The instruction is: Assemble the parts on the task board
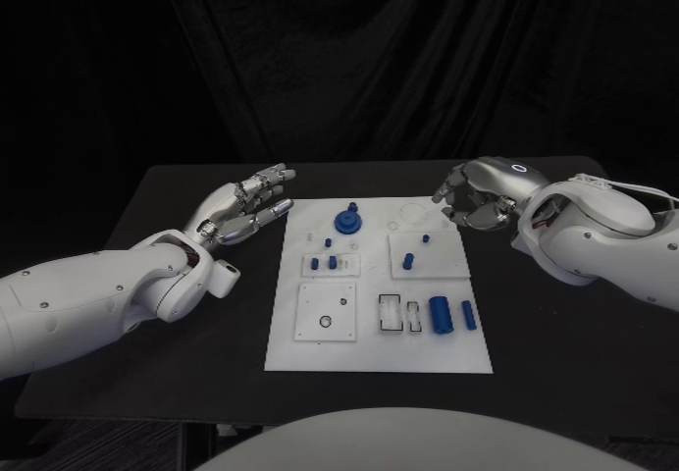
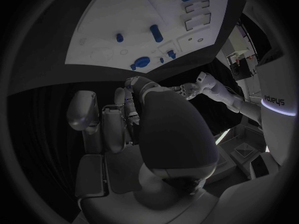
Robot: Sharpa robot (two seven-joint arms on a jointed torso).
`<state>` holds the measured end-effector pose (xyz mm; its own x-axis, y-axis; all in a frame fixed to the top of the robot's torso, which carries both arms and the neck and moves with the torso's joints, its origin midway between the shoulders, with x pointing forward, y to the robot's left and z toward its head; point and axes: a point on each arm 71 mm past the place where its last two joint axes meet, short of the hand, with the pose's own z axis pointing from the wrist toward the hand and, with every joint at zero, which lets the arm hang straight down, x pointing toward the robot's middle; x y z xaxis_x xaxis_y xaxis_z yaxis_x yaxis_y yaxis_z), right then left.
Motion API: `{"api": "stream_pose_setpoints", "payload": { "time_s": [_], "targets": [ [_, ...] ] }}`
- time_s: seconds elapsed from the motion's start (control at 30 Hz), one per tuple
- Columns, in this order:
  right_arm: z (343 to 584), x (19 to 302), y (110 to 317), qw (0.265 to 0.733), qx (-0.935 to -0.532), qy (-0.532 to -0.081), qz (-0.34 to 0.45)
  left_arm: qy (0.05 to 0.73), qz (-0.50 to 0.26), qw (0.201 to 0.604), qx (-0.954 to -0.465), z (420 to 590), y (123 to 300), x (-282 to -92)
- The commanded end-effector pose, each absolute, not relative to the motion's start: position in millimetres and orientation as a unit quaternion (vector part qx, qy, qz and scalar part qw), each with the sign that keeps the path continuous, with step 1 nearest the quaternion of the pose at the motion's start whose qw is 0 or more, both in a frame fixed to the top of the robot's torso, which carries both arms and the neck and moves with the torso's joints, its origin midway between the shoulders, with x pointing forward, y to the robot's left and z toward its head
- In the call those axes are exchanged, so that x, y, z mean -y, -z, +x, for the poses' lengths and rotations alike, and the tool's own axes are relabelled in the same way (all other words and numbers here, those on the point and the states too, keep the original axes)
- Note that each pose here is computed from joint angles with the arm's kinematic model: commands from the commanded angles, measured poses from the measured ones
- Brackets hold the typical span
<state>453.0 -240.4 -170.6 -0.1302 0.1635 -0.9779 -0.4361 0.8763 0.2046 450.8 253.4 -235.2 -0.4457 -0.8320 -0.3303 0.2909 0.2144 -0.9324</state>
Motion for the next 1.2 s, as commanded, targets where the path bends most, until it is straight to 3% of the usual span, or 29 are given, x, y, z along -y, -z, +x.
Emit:
{"api": "stream_pose_setpoints", "payload": {
  "time_s": [0.03, 0.6, 0.93, 1.2],
  "targets": [
    [448.3, 237.6, 178.7, 0.645, -0.723, -0.207, -0.133, 0.683, -0.285, 0.401, -0.54, 444.0, 227.2, -251.4],
    [442.7, 239.5, 210.1, 0.628, -0.738, -0.176, -0.173, 0.707, -0.306, 0.358, -0.527, 430.2, 224.0, -249.1],
    [445.9, 245.5, 225.2, 0.619, -0.752, -0.141, -0.178, 0.709, -0.306, 0.358, -0.524, 427.8, 224.7, -247.5],
    [447.4, 246.4, 228.4, 0.624, -0.747, -0.142, -0.18, 0.709, -0.307, 0.354, -0.527, 427.9, 226.9, -246.9]
  ]
}}
